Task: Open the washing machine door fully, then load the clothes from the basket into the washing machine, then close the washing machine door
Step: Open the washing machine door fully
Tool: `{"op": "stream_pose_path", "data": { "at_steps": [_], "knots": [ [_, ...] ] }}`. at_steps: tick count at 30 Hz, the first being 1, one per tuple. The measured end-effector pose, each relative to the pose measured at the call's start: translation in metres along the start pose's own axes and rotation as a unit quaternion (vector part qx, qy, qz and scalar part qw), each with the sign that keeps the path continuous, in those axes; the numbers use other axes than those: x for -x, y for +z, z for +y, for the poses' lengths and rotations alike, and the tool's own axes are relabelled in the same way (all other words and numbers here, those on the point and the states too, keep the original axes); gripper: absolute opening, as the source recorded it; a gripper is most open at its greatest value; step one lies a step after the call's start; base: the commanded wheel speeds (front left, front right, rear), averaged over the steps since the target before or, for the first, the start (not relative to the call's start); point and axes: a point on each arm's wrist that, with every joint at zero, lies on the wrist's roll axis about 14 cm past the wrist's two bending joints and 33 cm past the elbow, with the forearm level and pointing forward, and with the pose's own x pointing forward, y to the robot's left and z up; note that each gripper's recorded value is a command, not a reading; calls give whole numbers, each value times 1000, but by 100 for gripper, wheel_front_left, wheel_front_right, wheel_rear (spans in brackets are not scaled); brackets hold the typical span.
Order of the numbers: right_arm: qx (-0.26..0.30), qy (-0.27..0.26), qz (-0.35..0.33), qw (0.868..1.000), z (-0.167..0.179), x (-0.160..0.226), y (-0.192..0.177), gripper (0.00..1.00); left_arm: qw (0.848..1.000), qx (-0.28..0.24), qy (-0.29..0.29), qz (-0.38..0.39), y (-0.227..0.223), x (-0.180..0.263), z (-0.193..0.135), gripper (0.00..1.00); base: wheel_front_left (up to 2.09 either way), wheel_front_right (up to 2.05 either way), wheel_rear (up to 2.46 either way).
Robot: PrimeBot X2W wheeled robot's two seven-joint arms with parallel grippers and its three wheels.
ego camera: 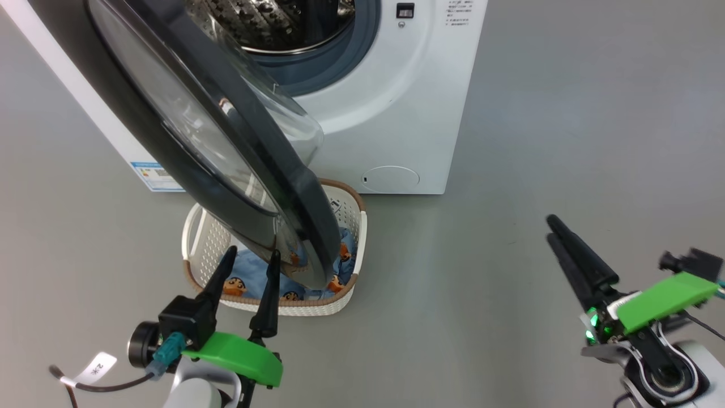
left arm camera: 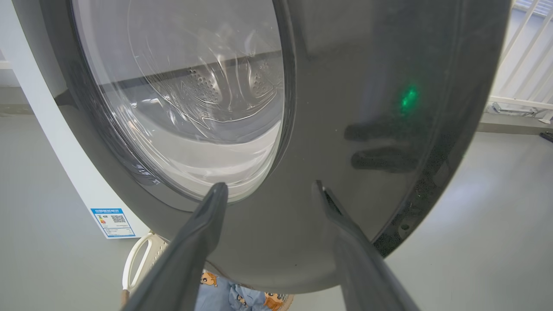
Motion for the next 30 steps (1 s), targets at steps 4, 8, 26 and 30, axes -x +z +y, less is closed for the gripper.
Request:
{"op": "stream_pose_path", "data": {
  "at_steps": [4,8,26,30],
  "knots": [
    [59,-23,-64,996,-13,18,22,100,1000,0,-2,1,0,1,-2,100,0,0,0],
    [136,-43,-134,981,-22,39,49,100,1000,3,-3,7,-5,5,-4,100,0,0,0],
    [481,-82,-287,824,17,106,102,100,1000,1,-10,-1,1,15,-9,100,0,0,0],
    [523,-86,-276,802,23,109,86,100,1000,1,-13,-5,3,18,-10,100,0,0,0]
  ]
}}
